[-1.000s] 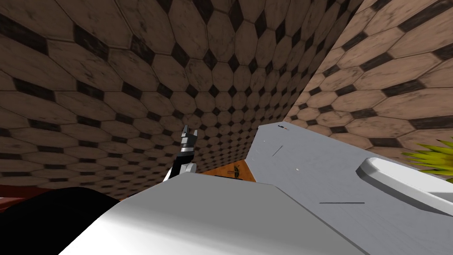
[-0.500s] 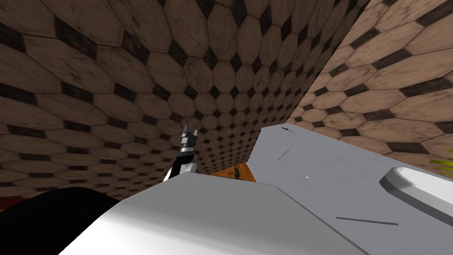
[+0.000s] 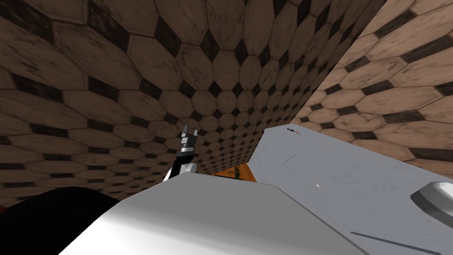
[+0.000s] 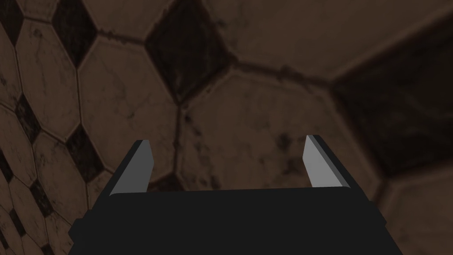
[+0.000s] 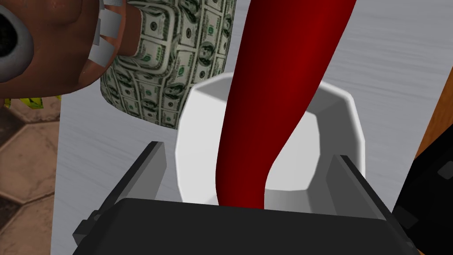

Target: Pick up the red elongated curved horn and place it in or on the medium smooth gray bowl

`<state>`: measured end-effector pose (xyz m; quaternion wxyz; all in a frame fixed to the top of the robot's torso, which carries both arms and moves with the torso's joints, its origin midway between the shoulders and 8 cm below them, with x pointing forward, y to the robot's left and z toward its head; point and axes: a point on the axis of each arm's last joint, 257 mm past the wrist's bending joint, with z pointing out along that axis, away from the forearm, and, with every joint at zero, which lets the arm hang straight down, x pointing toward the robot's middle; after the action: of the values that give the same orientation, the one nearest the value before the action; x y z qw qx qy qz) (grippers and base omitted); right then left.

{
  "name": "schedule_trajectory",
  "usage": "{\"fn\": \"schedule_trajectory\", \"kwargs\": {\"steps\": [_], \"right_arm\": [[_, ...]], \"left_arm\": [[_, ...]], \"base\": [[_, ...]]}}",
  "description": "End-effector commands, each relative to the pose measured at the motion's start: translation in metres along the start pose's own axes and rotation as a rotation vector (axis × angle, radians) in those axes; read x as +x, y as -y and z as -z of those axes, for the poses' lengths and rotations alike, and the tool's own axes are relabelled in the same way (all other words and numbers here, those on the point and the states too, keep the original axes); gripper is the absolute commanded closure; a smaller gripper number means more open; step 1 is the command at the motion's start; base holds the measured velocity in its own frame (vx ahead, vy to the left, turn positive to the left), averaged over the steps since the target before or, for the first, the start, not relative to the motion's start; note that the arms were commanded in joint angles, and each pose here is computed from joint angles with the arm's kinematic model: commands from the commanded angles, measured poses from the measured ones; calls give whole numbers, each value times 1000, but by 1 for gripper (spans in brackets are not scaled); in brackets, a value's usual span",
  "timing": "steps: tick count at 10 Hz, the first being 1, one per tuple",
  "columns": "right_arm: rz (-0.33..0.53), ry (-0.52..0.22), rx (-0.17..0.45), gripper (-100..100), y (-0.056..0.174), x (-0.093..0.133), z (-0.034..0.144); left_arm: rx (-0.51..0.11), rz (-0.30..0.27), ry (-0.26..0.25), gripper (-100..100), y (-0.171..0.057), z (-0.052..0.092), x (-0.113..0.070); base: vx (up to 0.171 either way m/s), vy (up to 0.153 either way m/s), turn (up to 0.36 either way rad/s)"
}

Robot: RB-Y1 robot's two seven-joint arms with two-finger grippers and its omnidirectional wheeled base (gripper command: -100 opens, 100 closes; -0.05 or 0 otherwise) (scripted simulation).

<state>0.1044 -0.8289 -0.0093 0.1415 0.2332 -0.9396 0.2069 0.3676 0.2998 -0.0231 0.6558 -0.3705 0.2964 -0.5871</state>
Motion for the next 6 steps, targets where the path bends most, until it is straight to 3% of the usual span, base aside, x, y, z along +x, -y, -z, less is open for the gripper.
{"fn": "schedule_trajectory", "kwargs": {"steps": [1,3,4,5,6], "right_arm": [[0,0,0,-100,0,0,0],[0,0,0,-100,0,0,0],[0,0,0,0,0,0,0],[11,6,4,-100,5,-11,14],[11,6,4,-100,5,-11,14]], "left_arm": [[0,0,0,0,0,0,0],[0,0,0,0,0,0,0],[0,0,0,0,0,0,0],[0,0,0,0,0,0,0],[0,0,0,0,0,0,0]], "base": [[0,0,0],[0,0,0],[0,0,0],[-17,-25,-88],[-18,-30,-52]]}}
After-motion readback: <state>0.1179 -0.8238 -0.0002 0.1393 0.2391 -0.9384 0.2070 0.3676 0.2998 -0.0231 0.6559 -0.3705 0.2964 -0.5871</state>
